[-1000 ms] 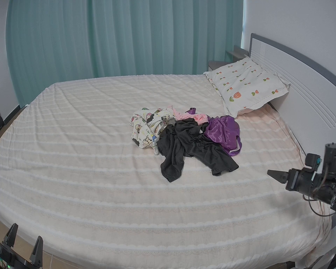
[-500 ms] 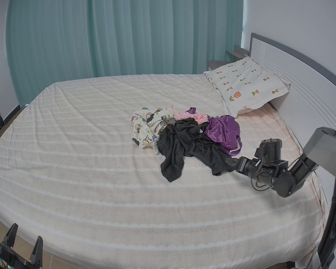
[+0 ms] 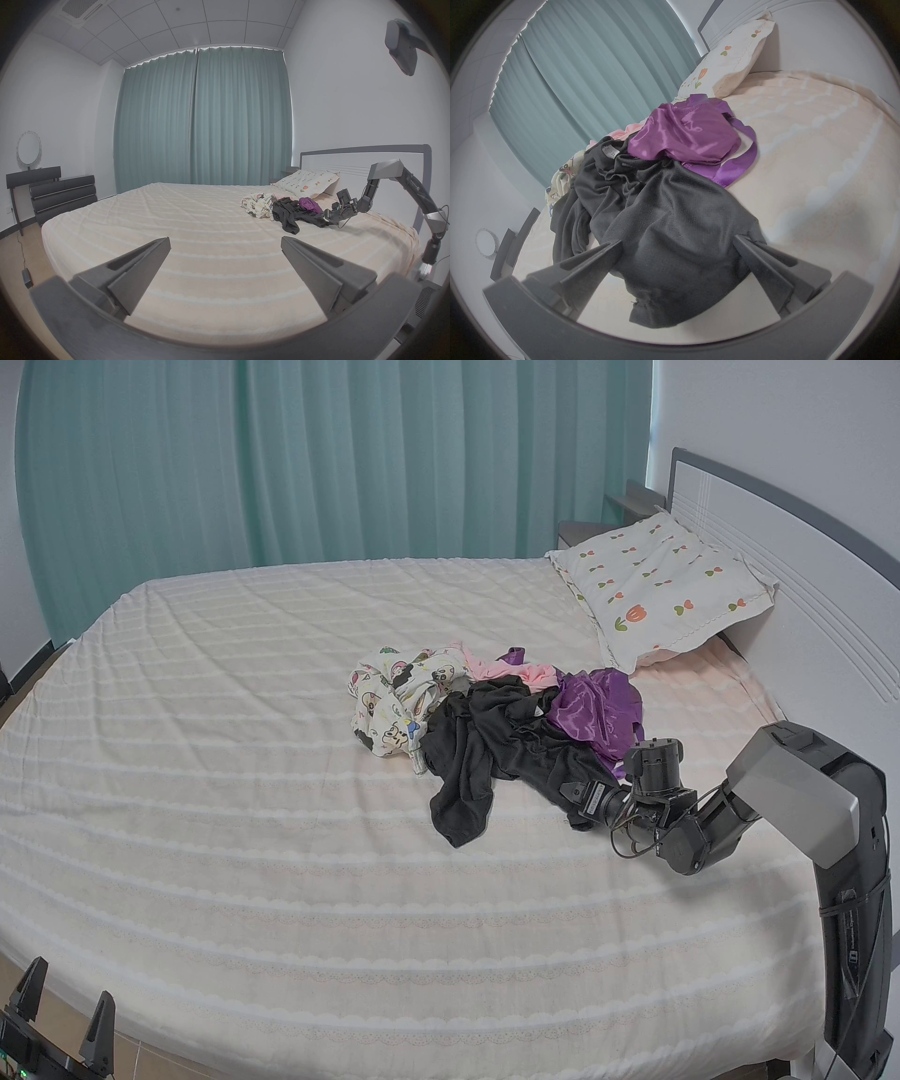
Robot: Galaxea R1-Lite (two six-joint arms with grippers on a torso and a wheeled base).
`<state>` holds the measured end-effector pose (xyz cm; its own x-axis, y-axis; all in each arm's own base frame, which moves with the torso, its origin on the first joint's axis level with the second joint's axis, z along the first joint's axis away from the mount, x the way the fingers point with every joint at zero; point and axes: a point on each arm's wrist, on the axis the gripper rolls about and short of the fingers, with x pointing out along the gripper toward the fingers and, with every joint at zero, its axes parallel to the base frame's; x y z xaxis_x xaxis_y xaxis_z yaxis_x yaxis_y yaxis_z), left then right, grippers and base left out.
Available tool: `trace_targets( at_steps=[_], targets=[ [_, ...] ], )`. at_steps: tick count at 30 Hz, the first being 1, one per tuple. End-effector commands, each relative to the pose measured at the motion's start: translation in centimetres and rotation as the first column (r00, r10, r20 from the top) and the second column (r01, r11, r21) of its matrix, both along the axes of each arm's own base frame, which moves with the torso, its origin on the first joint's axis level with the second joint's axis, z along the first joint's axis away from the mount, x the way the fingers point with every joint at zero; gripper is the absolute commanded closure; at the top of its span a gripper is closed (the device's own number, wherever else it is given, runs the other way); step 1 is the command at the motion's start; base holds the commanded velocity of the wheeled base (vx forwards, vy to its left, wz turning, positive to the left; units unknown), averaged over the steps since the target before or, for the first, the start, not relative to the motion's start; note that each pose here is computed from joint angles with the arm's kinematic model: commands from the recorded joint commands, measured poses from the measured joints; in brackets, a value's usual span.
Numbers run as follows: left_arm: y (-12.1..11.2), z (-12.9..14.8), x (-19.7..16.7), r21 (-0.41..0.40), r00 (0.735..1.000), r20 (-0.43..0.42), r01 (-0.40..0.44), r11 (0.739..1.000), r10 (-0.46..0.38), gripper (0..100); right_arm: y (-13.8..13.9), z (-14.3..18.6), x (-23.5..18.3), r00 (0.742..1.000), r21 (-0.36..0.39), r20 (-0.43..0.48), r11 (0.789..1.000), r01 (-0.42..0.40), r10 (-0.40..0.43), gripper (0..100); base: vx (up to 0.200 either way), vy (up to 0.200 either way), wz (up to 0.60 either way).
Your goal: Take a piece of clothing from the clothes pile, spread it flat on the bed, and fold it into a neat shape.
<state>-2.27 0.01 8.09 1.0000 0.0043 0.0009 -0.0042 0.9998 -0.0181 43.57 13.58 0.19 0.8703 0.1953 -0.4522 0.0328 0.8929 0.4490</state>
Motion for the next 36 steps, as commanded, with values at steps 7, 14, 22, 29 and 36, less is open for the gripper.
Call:
trace_targets(
  at_steps=[7,14,22,29,36],
  targets=[
    [0.0,-0.5,0.1,0.003,1.0,-0.009,0.0,1.0,0.0,0,0.0,-0.4,-0.1,0.999,-0.003,-0.001,0.999,0.033,-0.033,100,0.0,0.0,0.0],
    [0.0,-0.5,0.1,0.006,1.0,-0.009,0.0,1.0,0.0,0,-1.2,1.9,-2.9,0.999,0.044,-0.013,0.998,0.045,-0.045,100,0.0,0.0,0.0],
    [0.0,-0.5,0.1,0.01,1.0,-0.009,0.0,1.0,0.0,0,-1.9,3.3,-6.5,0.999,0.068,0.046,0.998,-0.001,-0.002,100,0.0,0.0,0.0],
    [0.0,-0.5,0.0,0.041,1.0,-0.004,0.007,0.999,-0.007,0,-2.1,3.8,-11.2,0.996,0.087,0.051,0.994,-0.071,0.067,100,0.0,0.0,0.0],
    [0.0,-0.5,0.0,0.053,1.0,-0.001,0.004,0.999,-0.004,0,-2.7,4.4,-15.0,0.99,0.112,0.114,0.989,-0.097,0.084,100,0.0,0.0,0.0]
  ],
)
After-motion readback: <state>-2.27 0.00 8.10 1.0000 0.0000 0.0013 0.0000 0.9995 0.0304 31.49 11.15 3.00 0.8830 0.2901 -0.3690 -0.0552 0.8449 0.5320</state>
